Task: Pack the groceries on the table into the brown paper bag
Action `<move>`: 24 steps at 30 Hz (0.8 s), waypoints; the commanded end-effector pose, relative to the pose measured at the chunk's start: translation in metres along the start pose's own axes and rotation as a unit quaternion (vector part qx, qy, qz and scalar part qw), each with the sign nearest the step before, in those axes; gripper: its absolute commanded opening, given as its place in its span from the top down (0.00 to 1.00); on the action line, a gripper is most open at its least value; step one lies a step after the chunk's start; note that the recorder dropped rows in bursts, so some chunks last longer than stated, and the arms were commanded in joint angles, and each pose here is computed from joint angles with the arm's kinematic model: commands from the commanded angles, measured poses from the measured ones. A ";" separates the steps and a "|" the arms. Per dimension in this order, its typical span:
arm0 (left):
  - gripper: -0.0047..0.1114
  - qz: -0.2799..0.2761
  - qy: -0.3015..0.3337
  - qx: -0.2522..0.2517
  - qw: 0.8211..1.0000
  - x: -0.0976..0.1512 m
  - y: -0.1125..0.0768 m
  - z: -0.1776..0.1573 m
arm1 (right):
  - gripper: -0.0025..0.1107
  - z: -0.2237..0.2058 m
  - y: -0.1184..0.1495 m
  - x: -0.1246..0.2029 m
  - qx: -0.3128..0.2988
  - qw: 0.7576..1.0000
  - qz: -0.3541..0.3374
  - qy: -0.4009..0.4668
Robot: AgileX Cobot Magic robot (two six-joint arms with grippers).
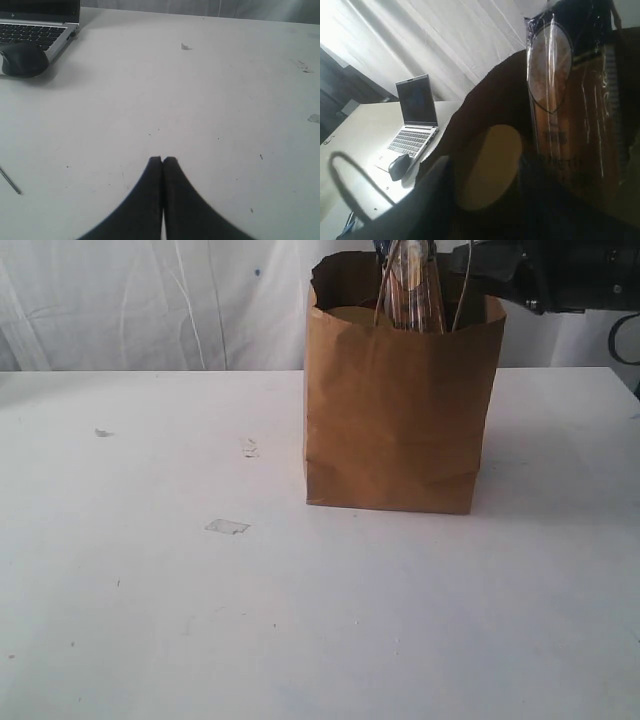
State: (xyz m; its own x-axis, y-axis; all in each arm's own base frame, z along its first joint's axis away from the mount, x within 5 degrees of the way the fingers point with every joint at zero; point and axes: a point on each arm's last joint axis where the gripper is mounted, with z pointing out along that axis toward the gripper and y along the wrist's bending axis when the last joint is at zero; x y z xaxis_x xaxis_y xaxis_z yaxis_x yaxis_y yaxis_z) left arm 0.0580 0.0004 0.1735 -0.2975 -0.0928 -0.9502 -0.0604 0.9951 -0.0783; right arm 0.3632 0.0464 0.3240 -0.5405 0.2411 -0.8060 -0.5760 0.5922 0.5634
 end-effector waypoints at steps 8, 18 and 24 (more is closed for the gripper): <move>0.96 -0.002 0.001 0.004 1.000 0.001 0.000 0.000 | 0.66 -0.005 0.014 -0.001 -0.043 0.999 -0.026 0.018; 0.96 -0.002 0.001 0.004 1.000 0.001 0.000 0.000 | 0.98 -0.023 0.030 -0.011 0.038 0.998 -0.053 0.021; 0.96 -0.002 0.001 0.004 1.000 0.001 0.000 0.000 | 0.98 -0.045 0.039 -0.022 0.155 0.985 -0.073 0.006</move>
State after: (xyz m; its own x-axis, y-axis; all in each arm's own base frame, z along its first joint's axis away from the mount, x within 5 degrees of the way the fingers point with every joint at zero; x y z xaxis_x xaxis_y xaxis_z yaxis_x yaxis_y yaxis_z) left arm 0.0580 0.0004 0.1735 -0.2975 -0.0928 -0.9502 -0.0604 0.9951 -0.0783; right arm 0.3294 0.0402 0.3622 -0.4926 0.1277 -0.8608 -0.5363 0.7344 0.4158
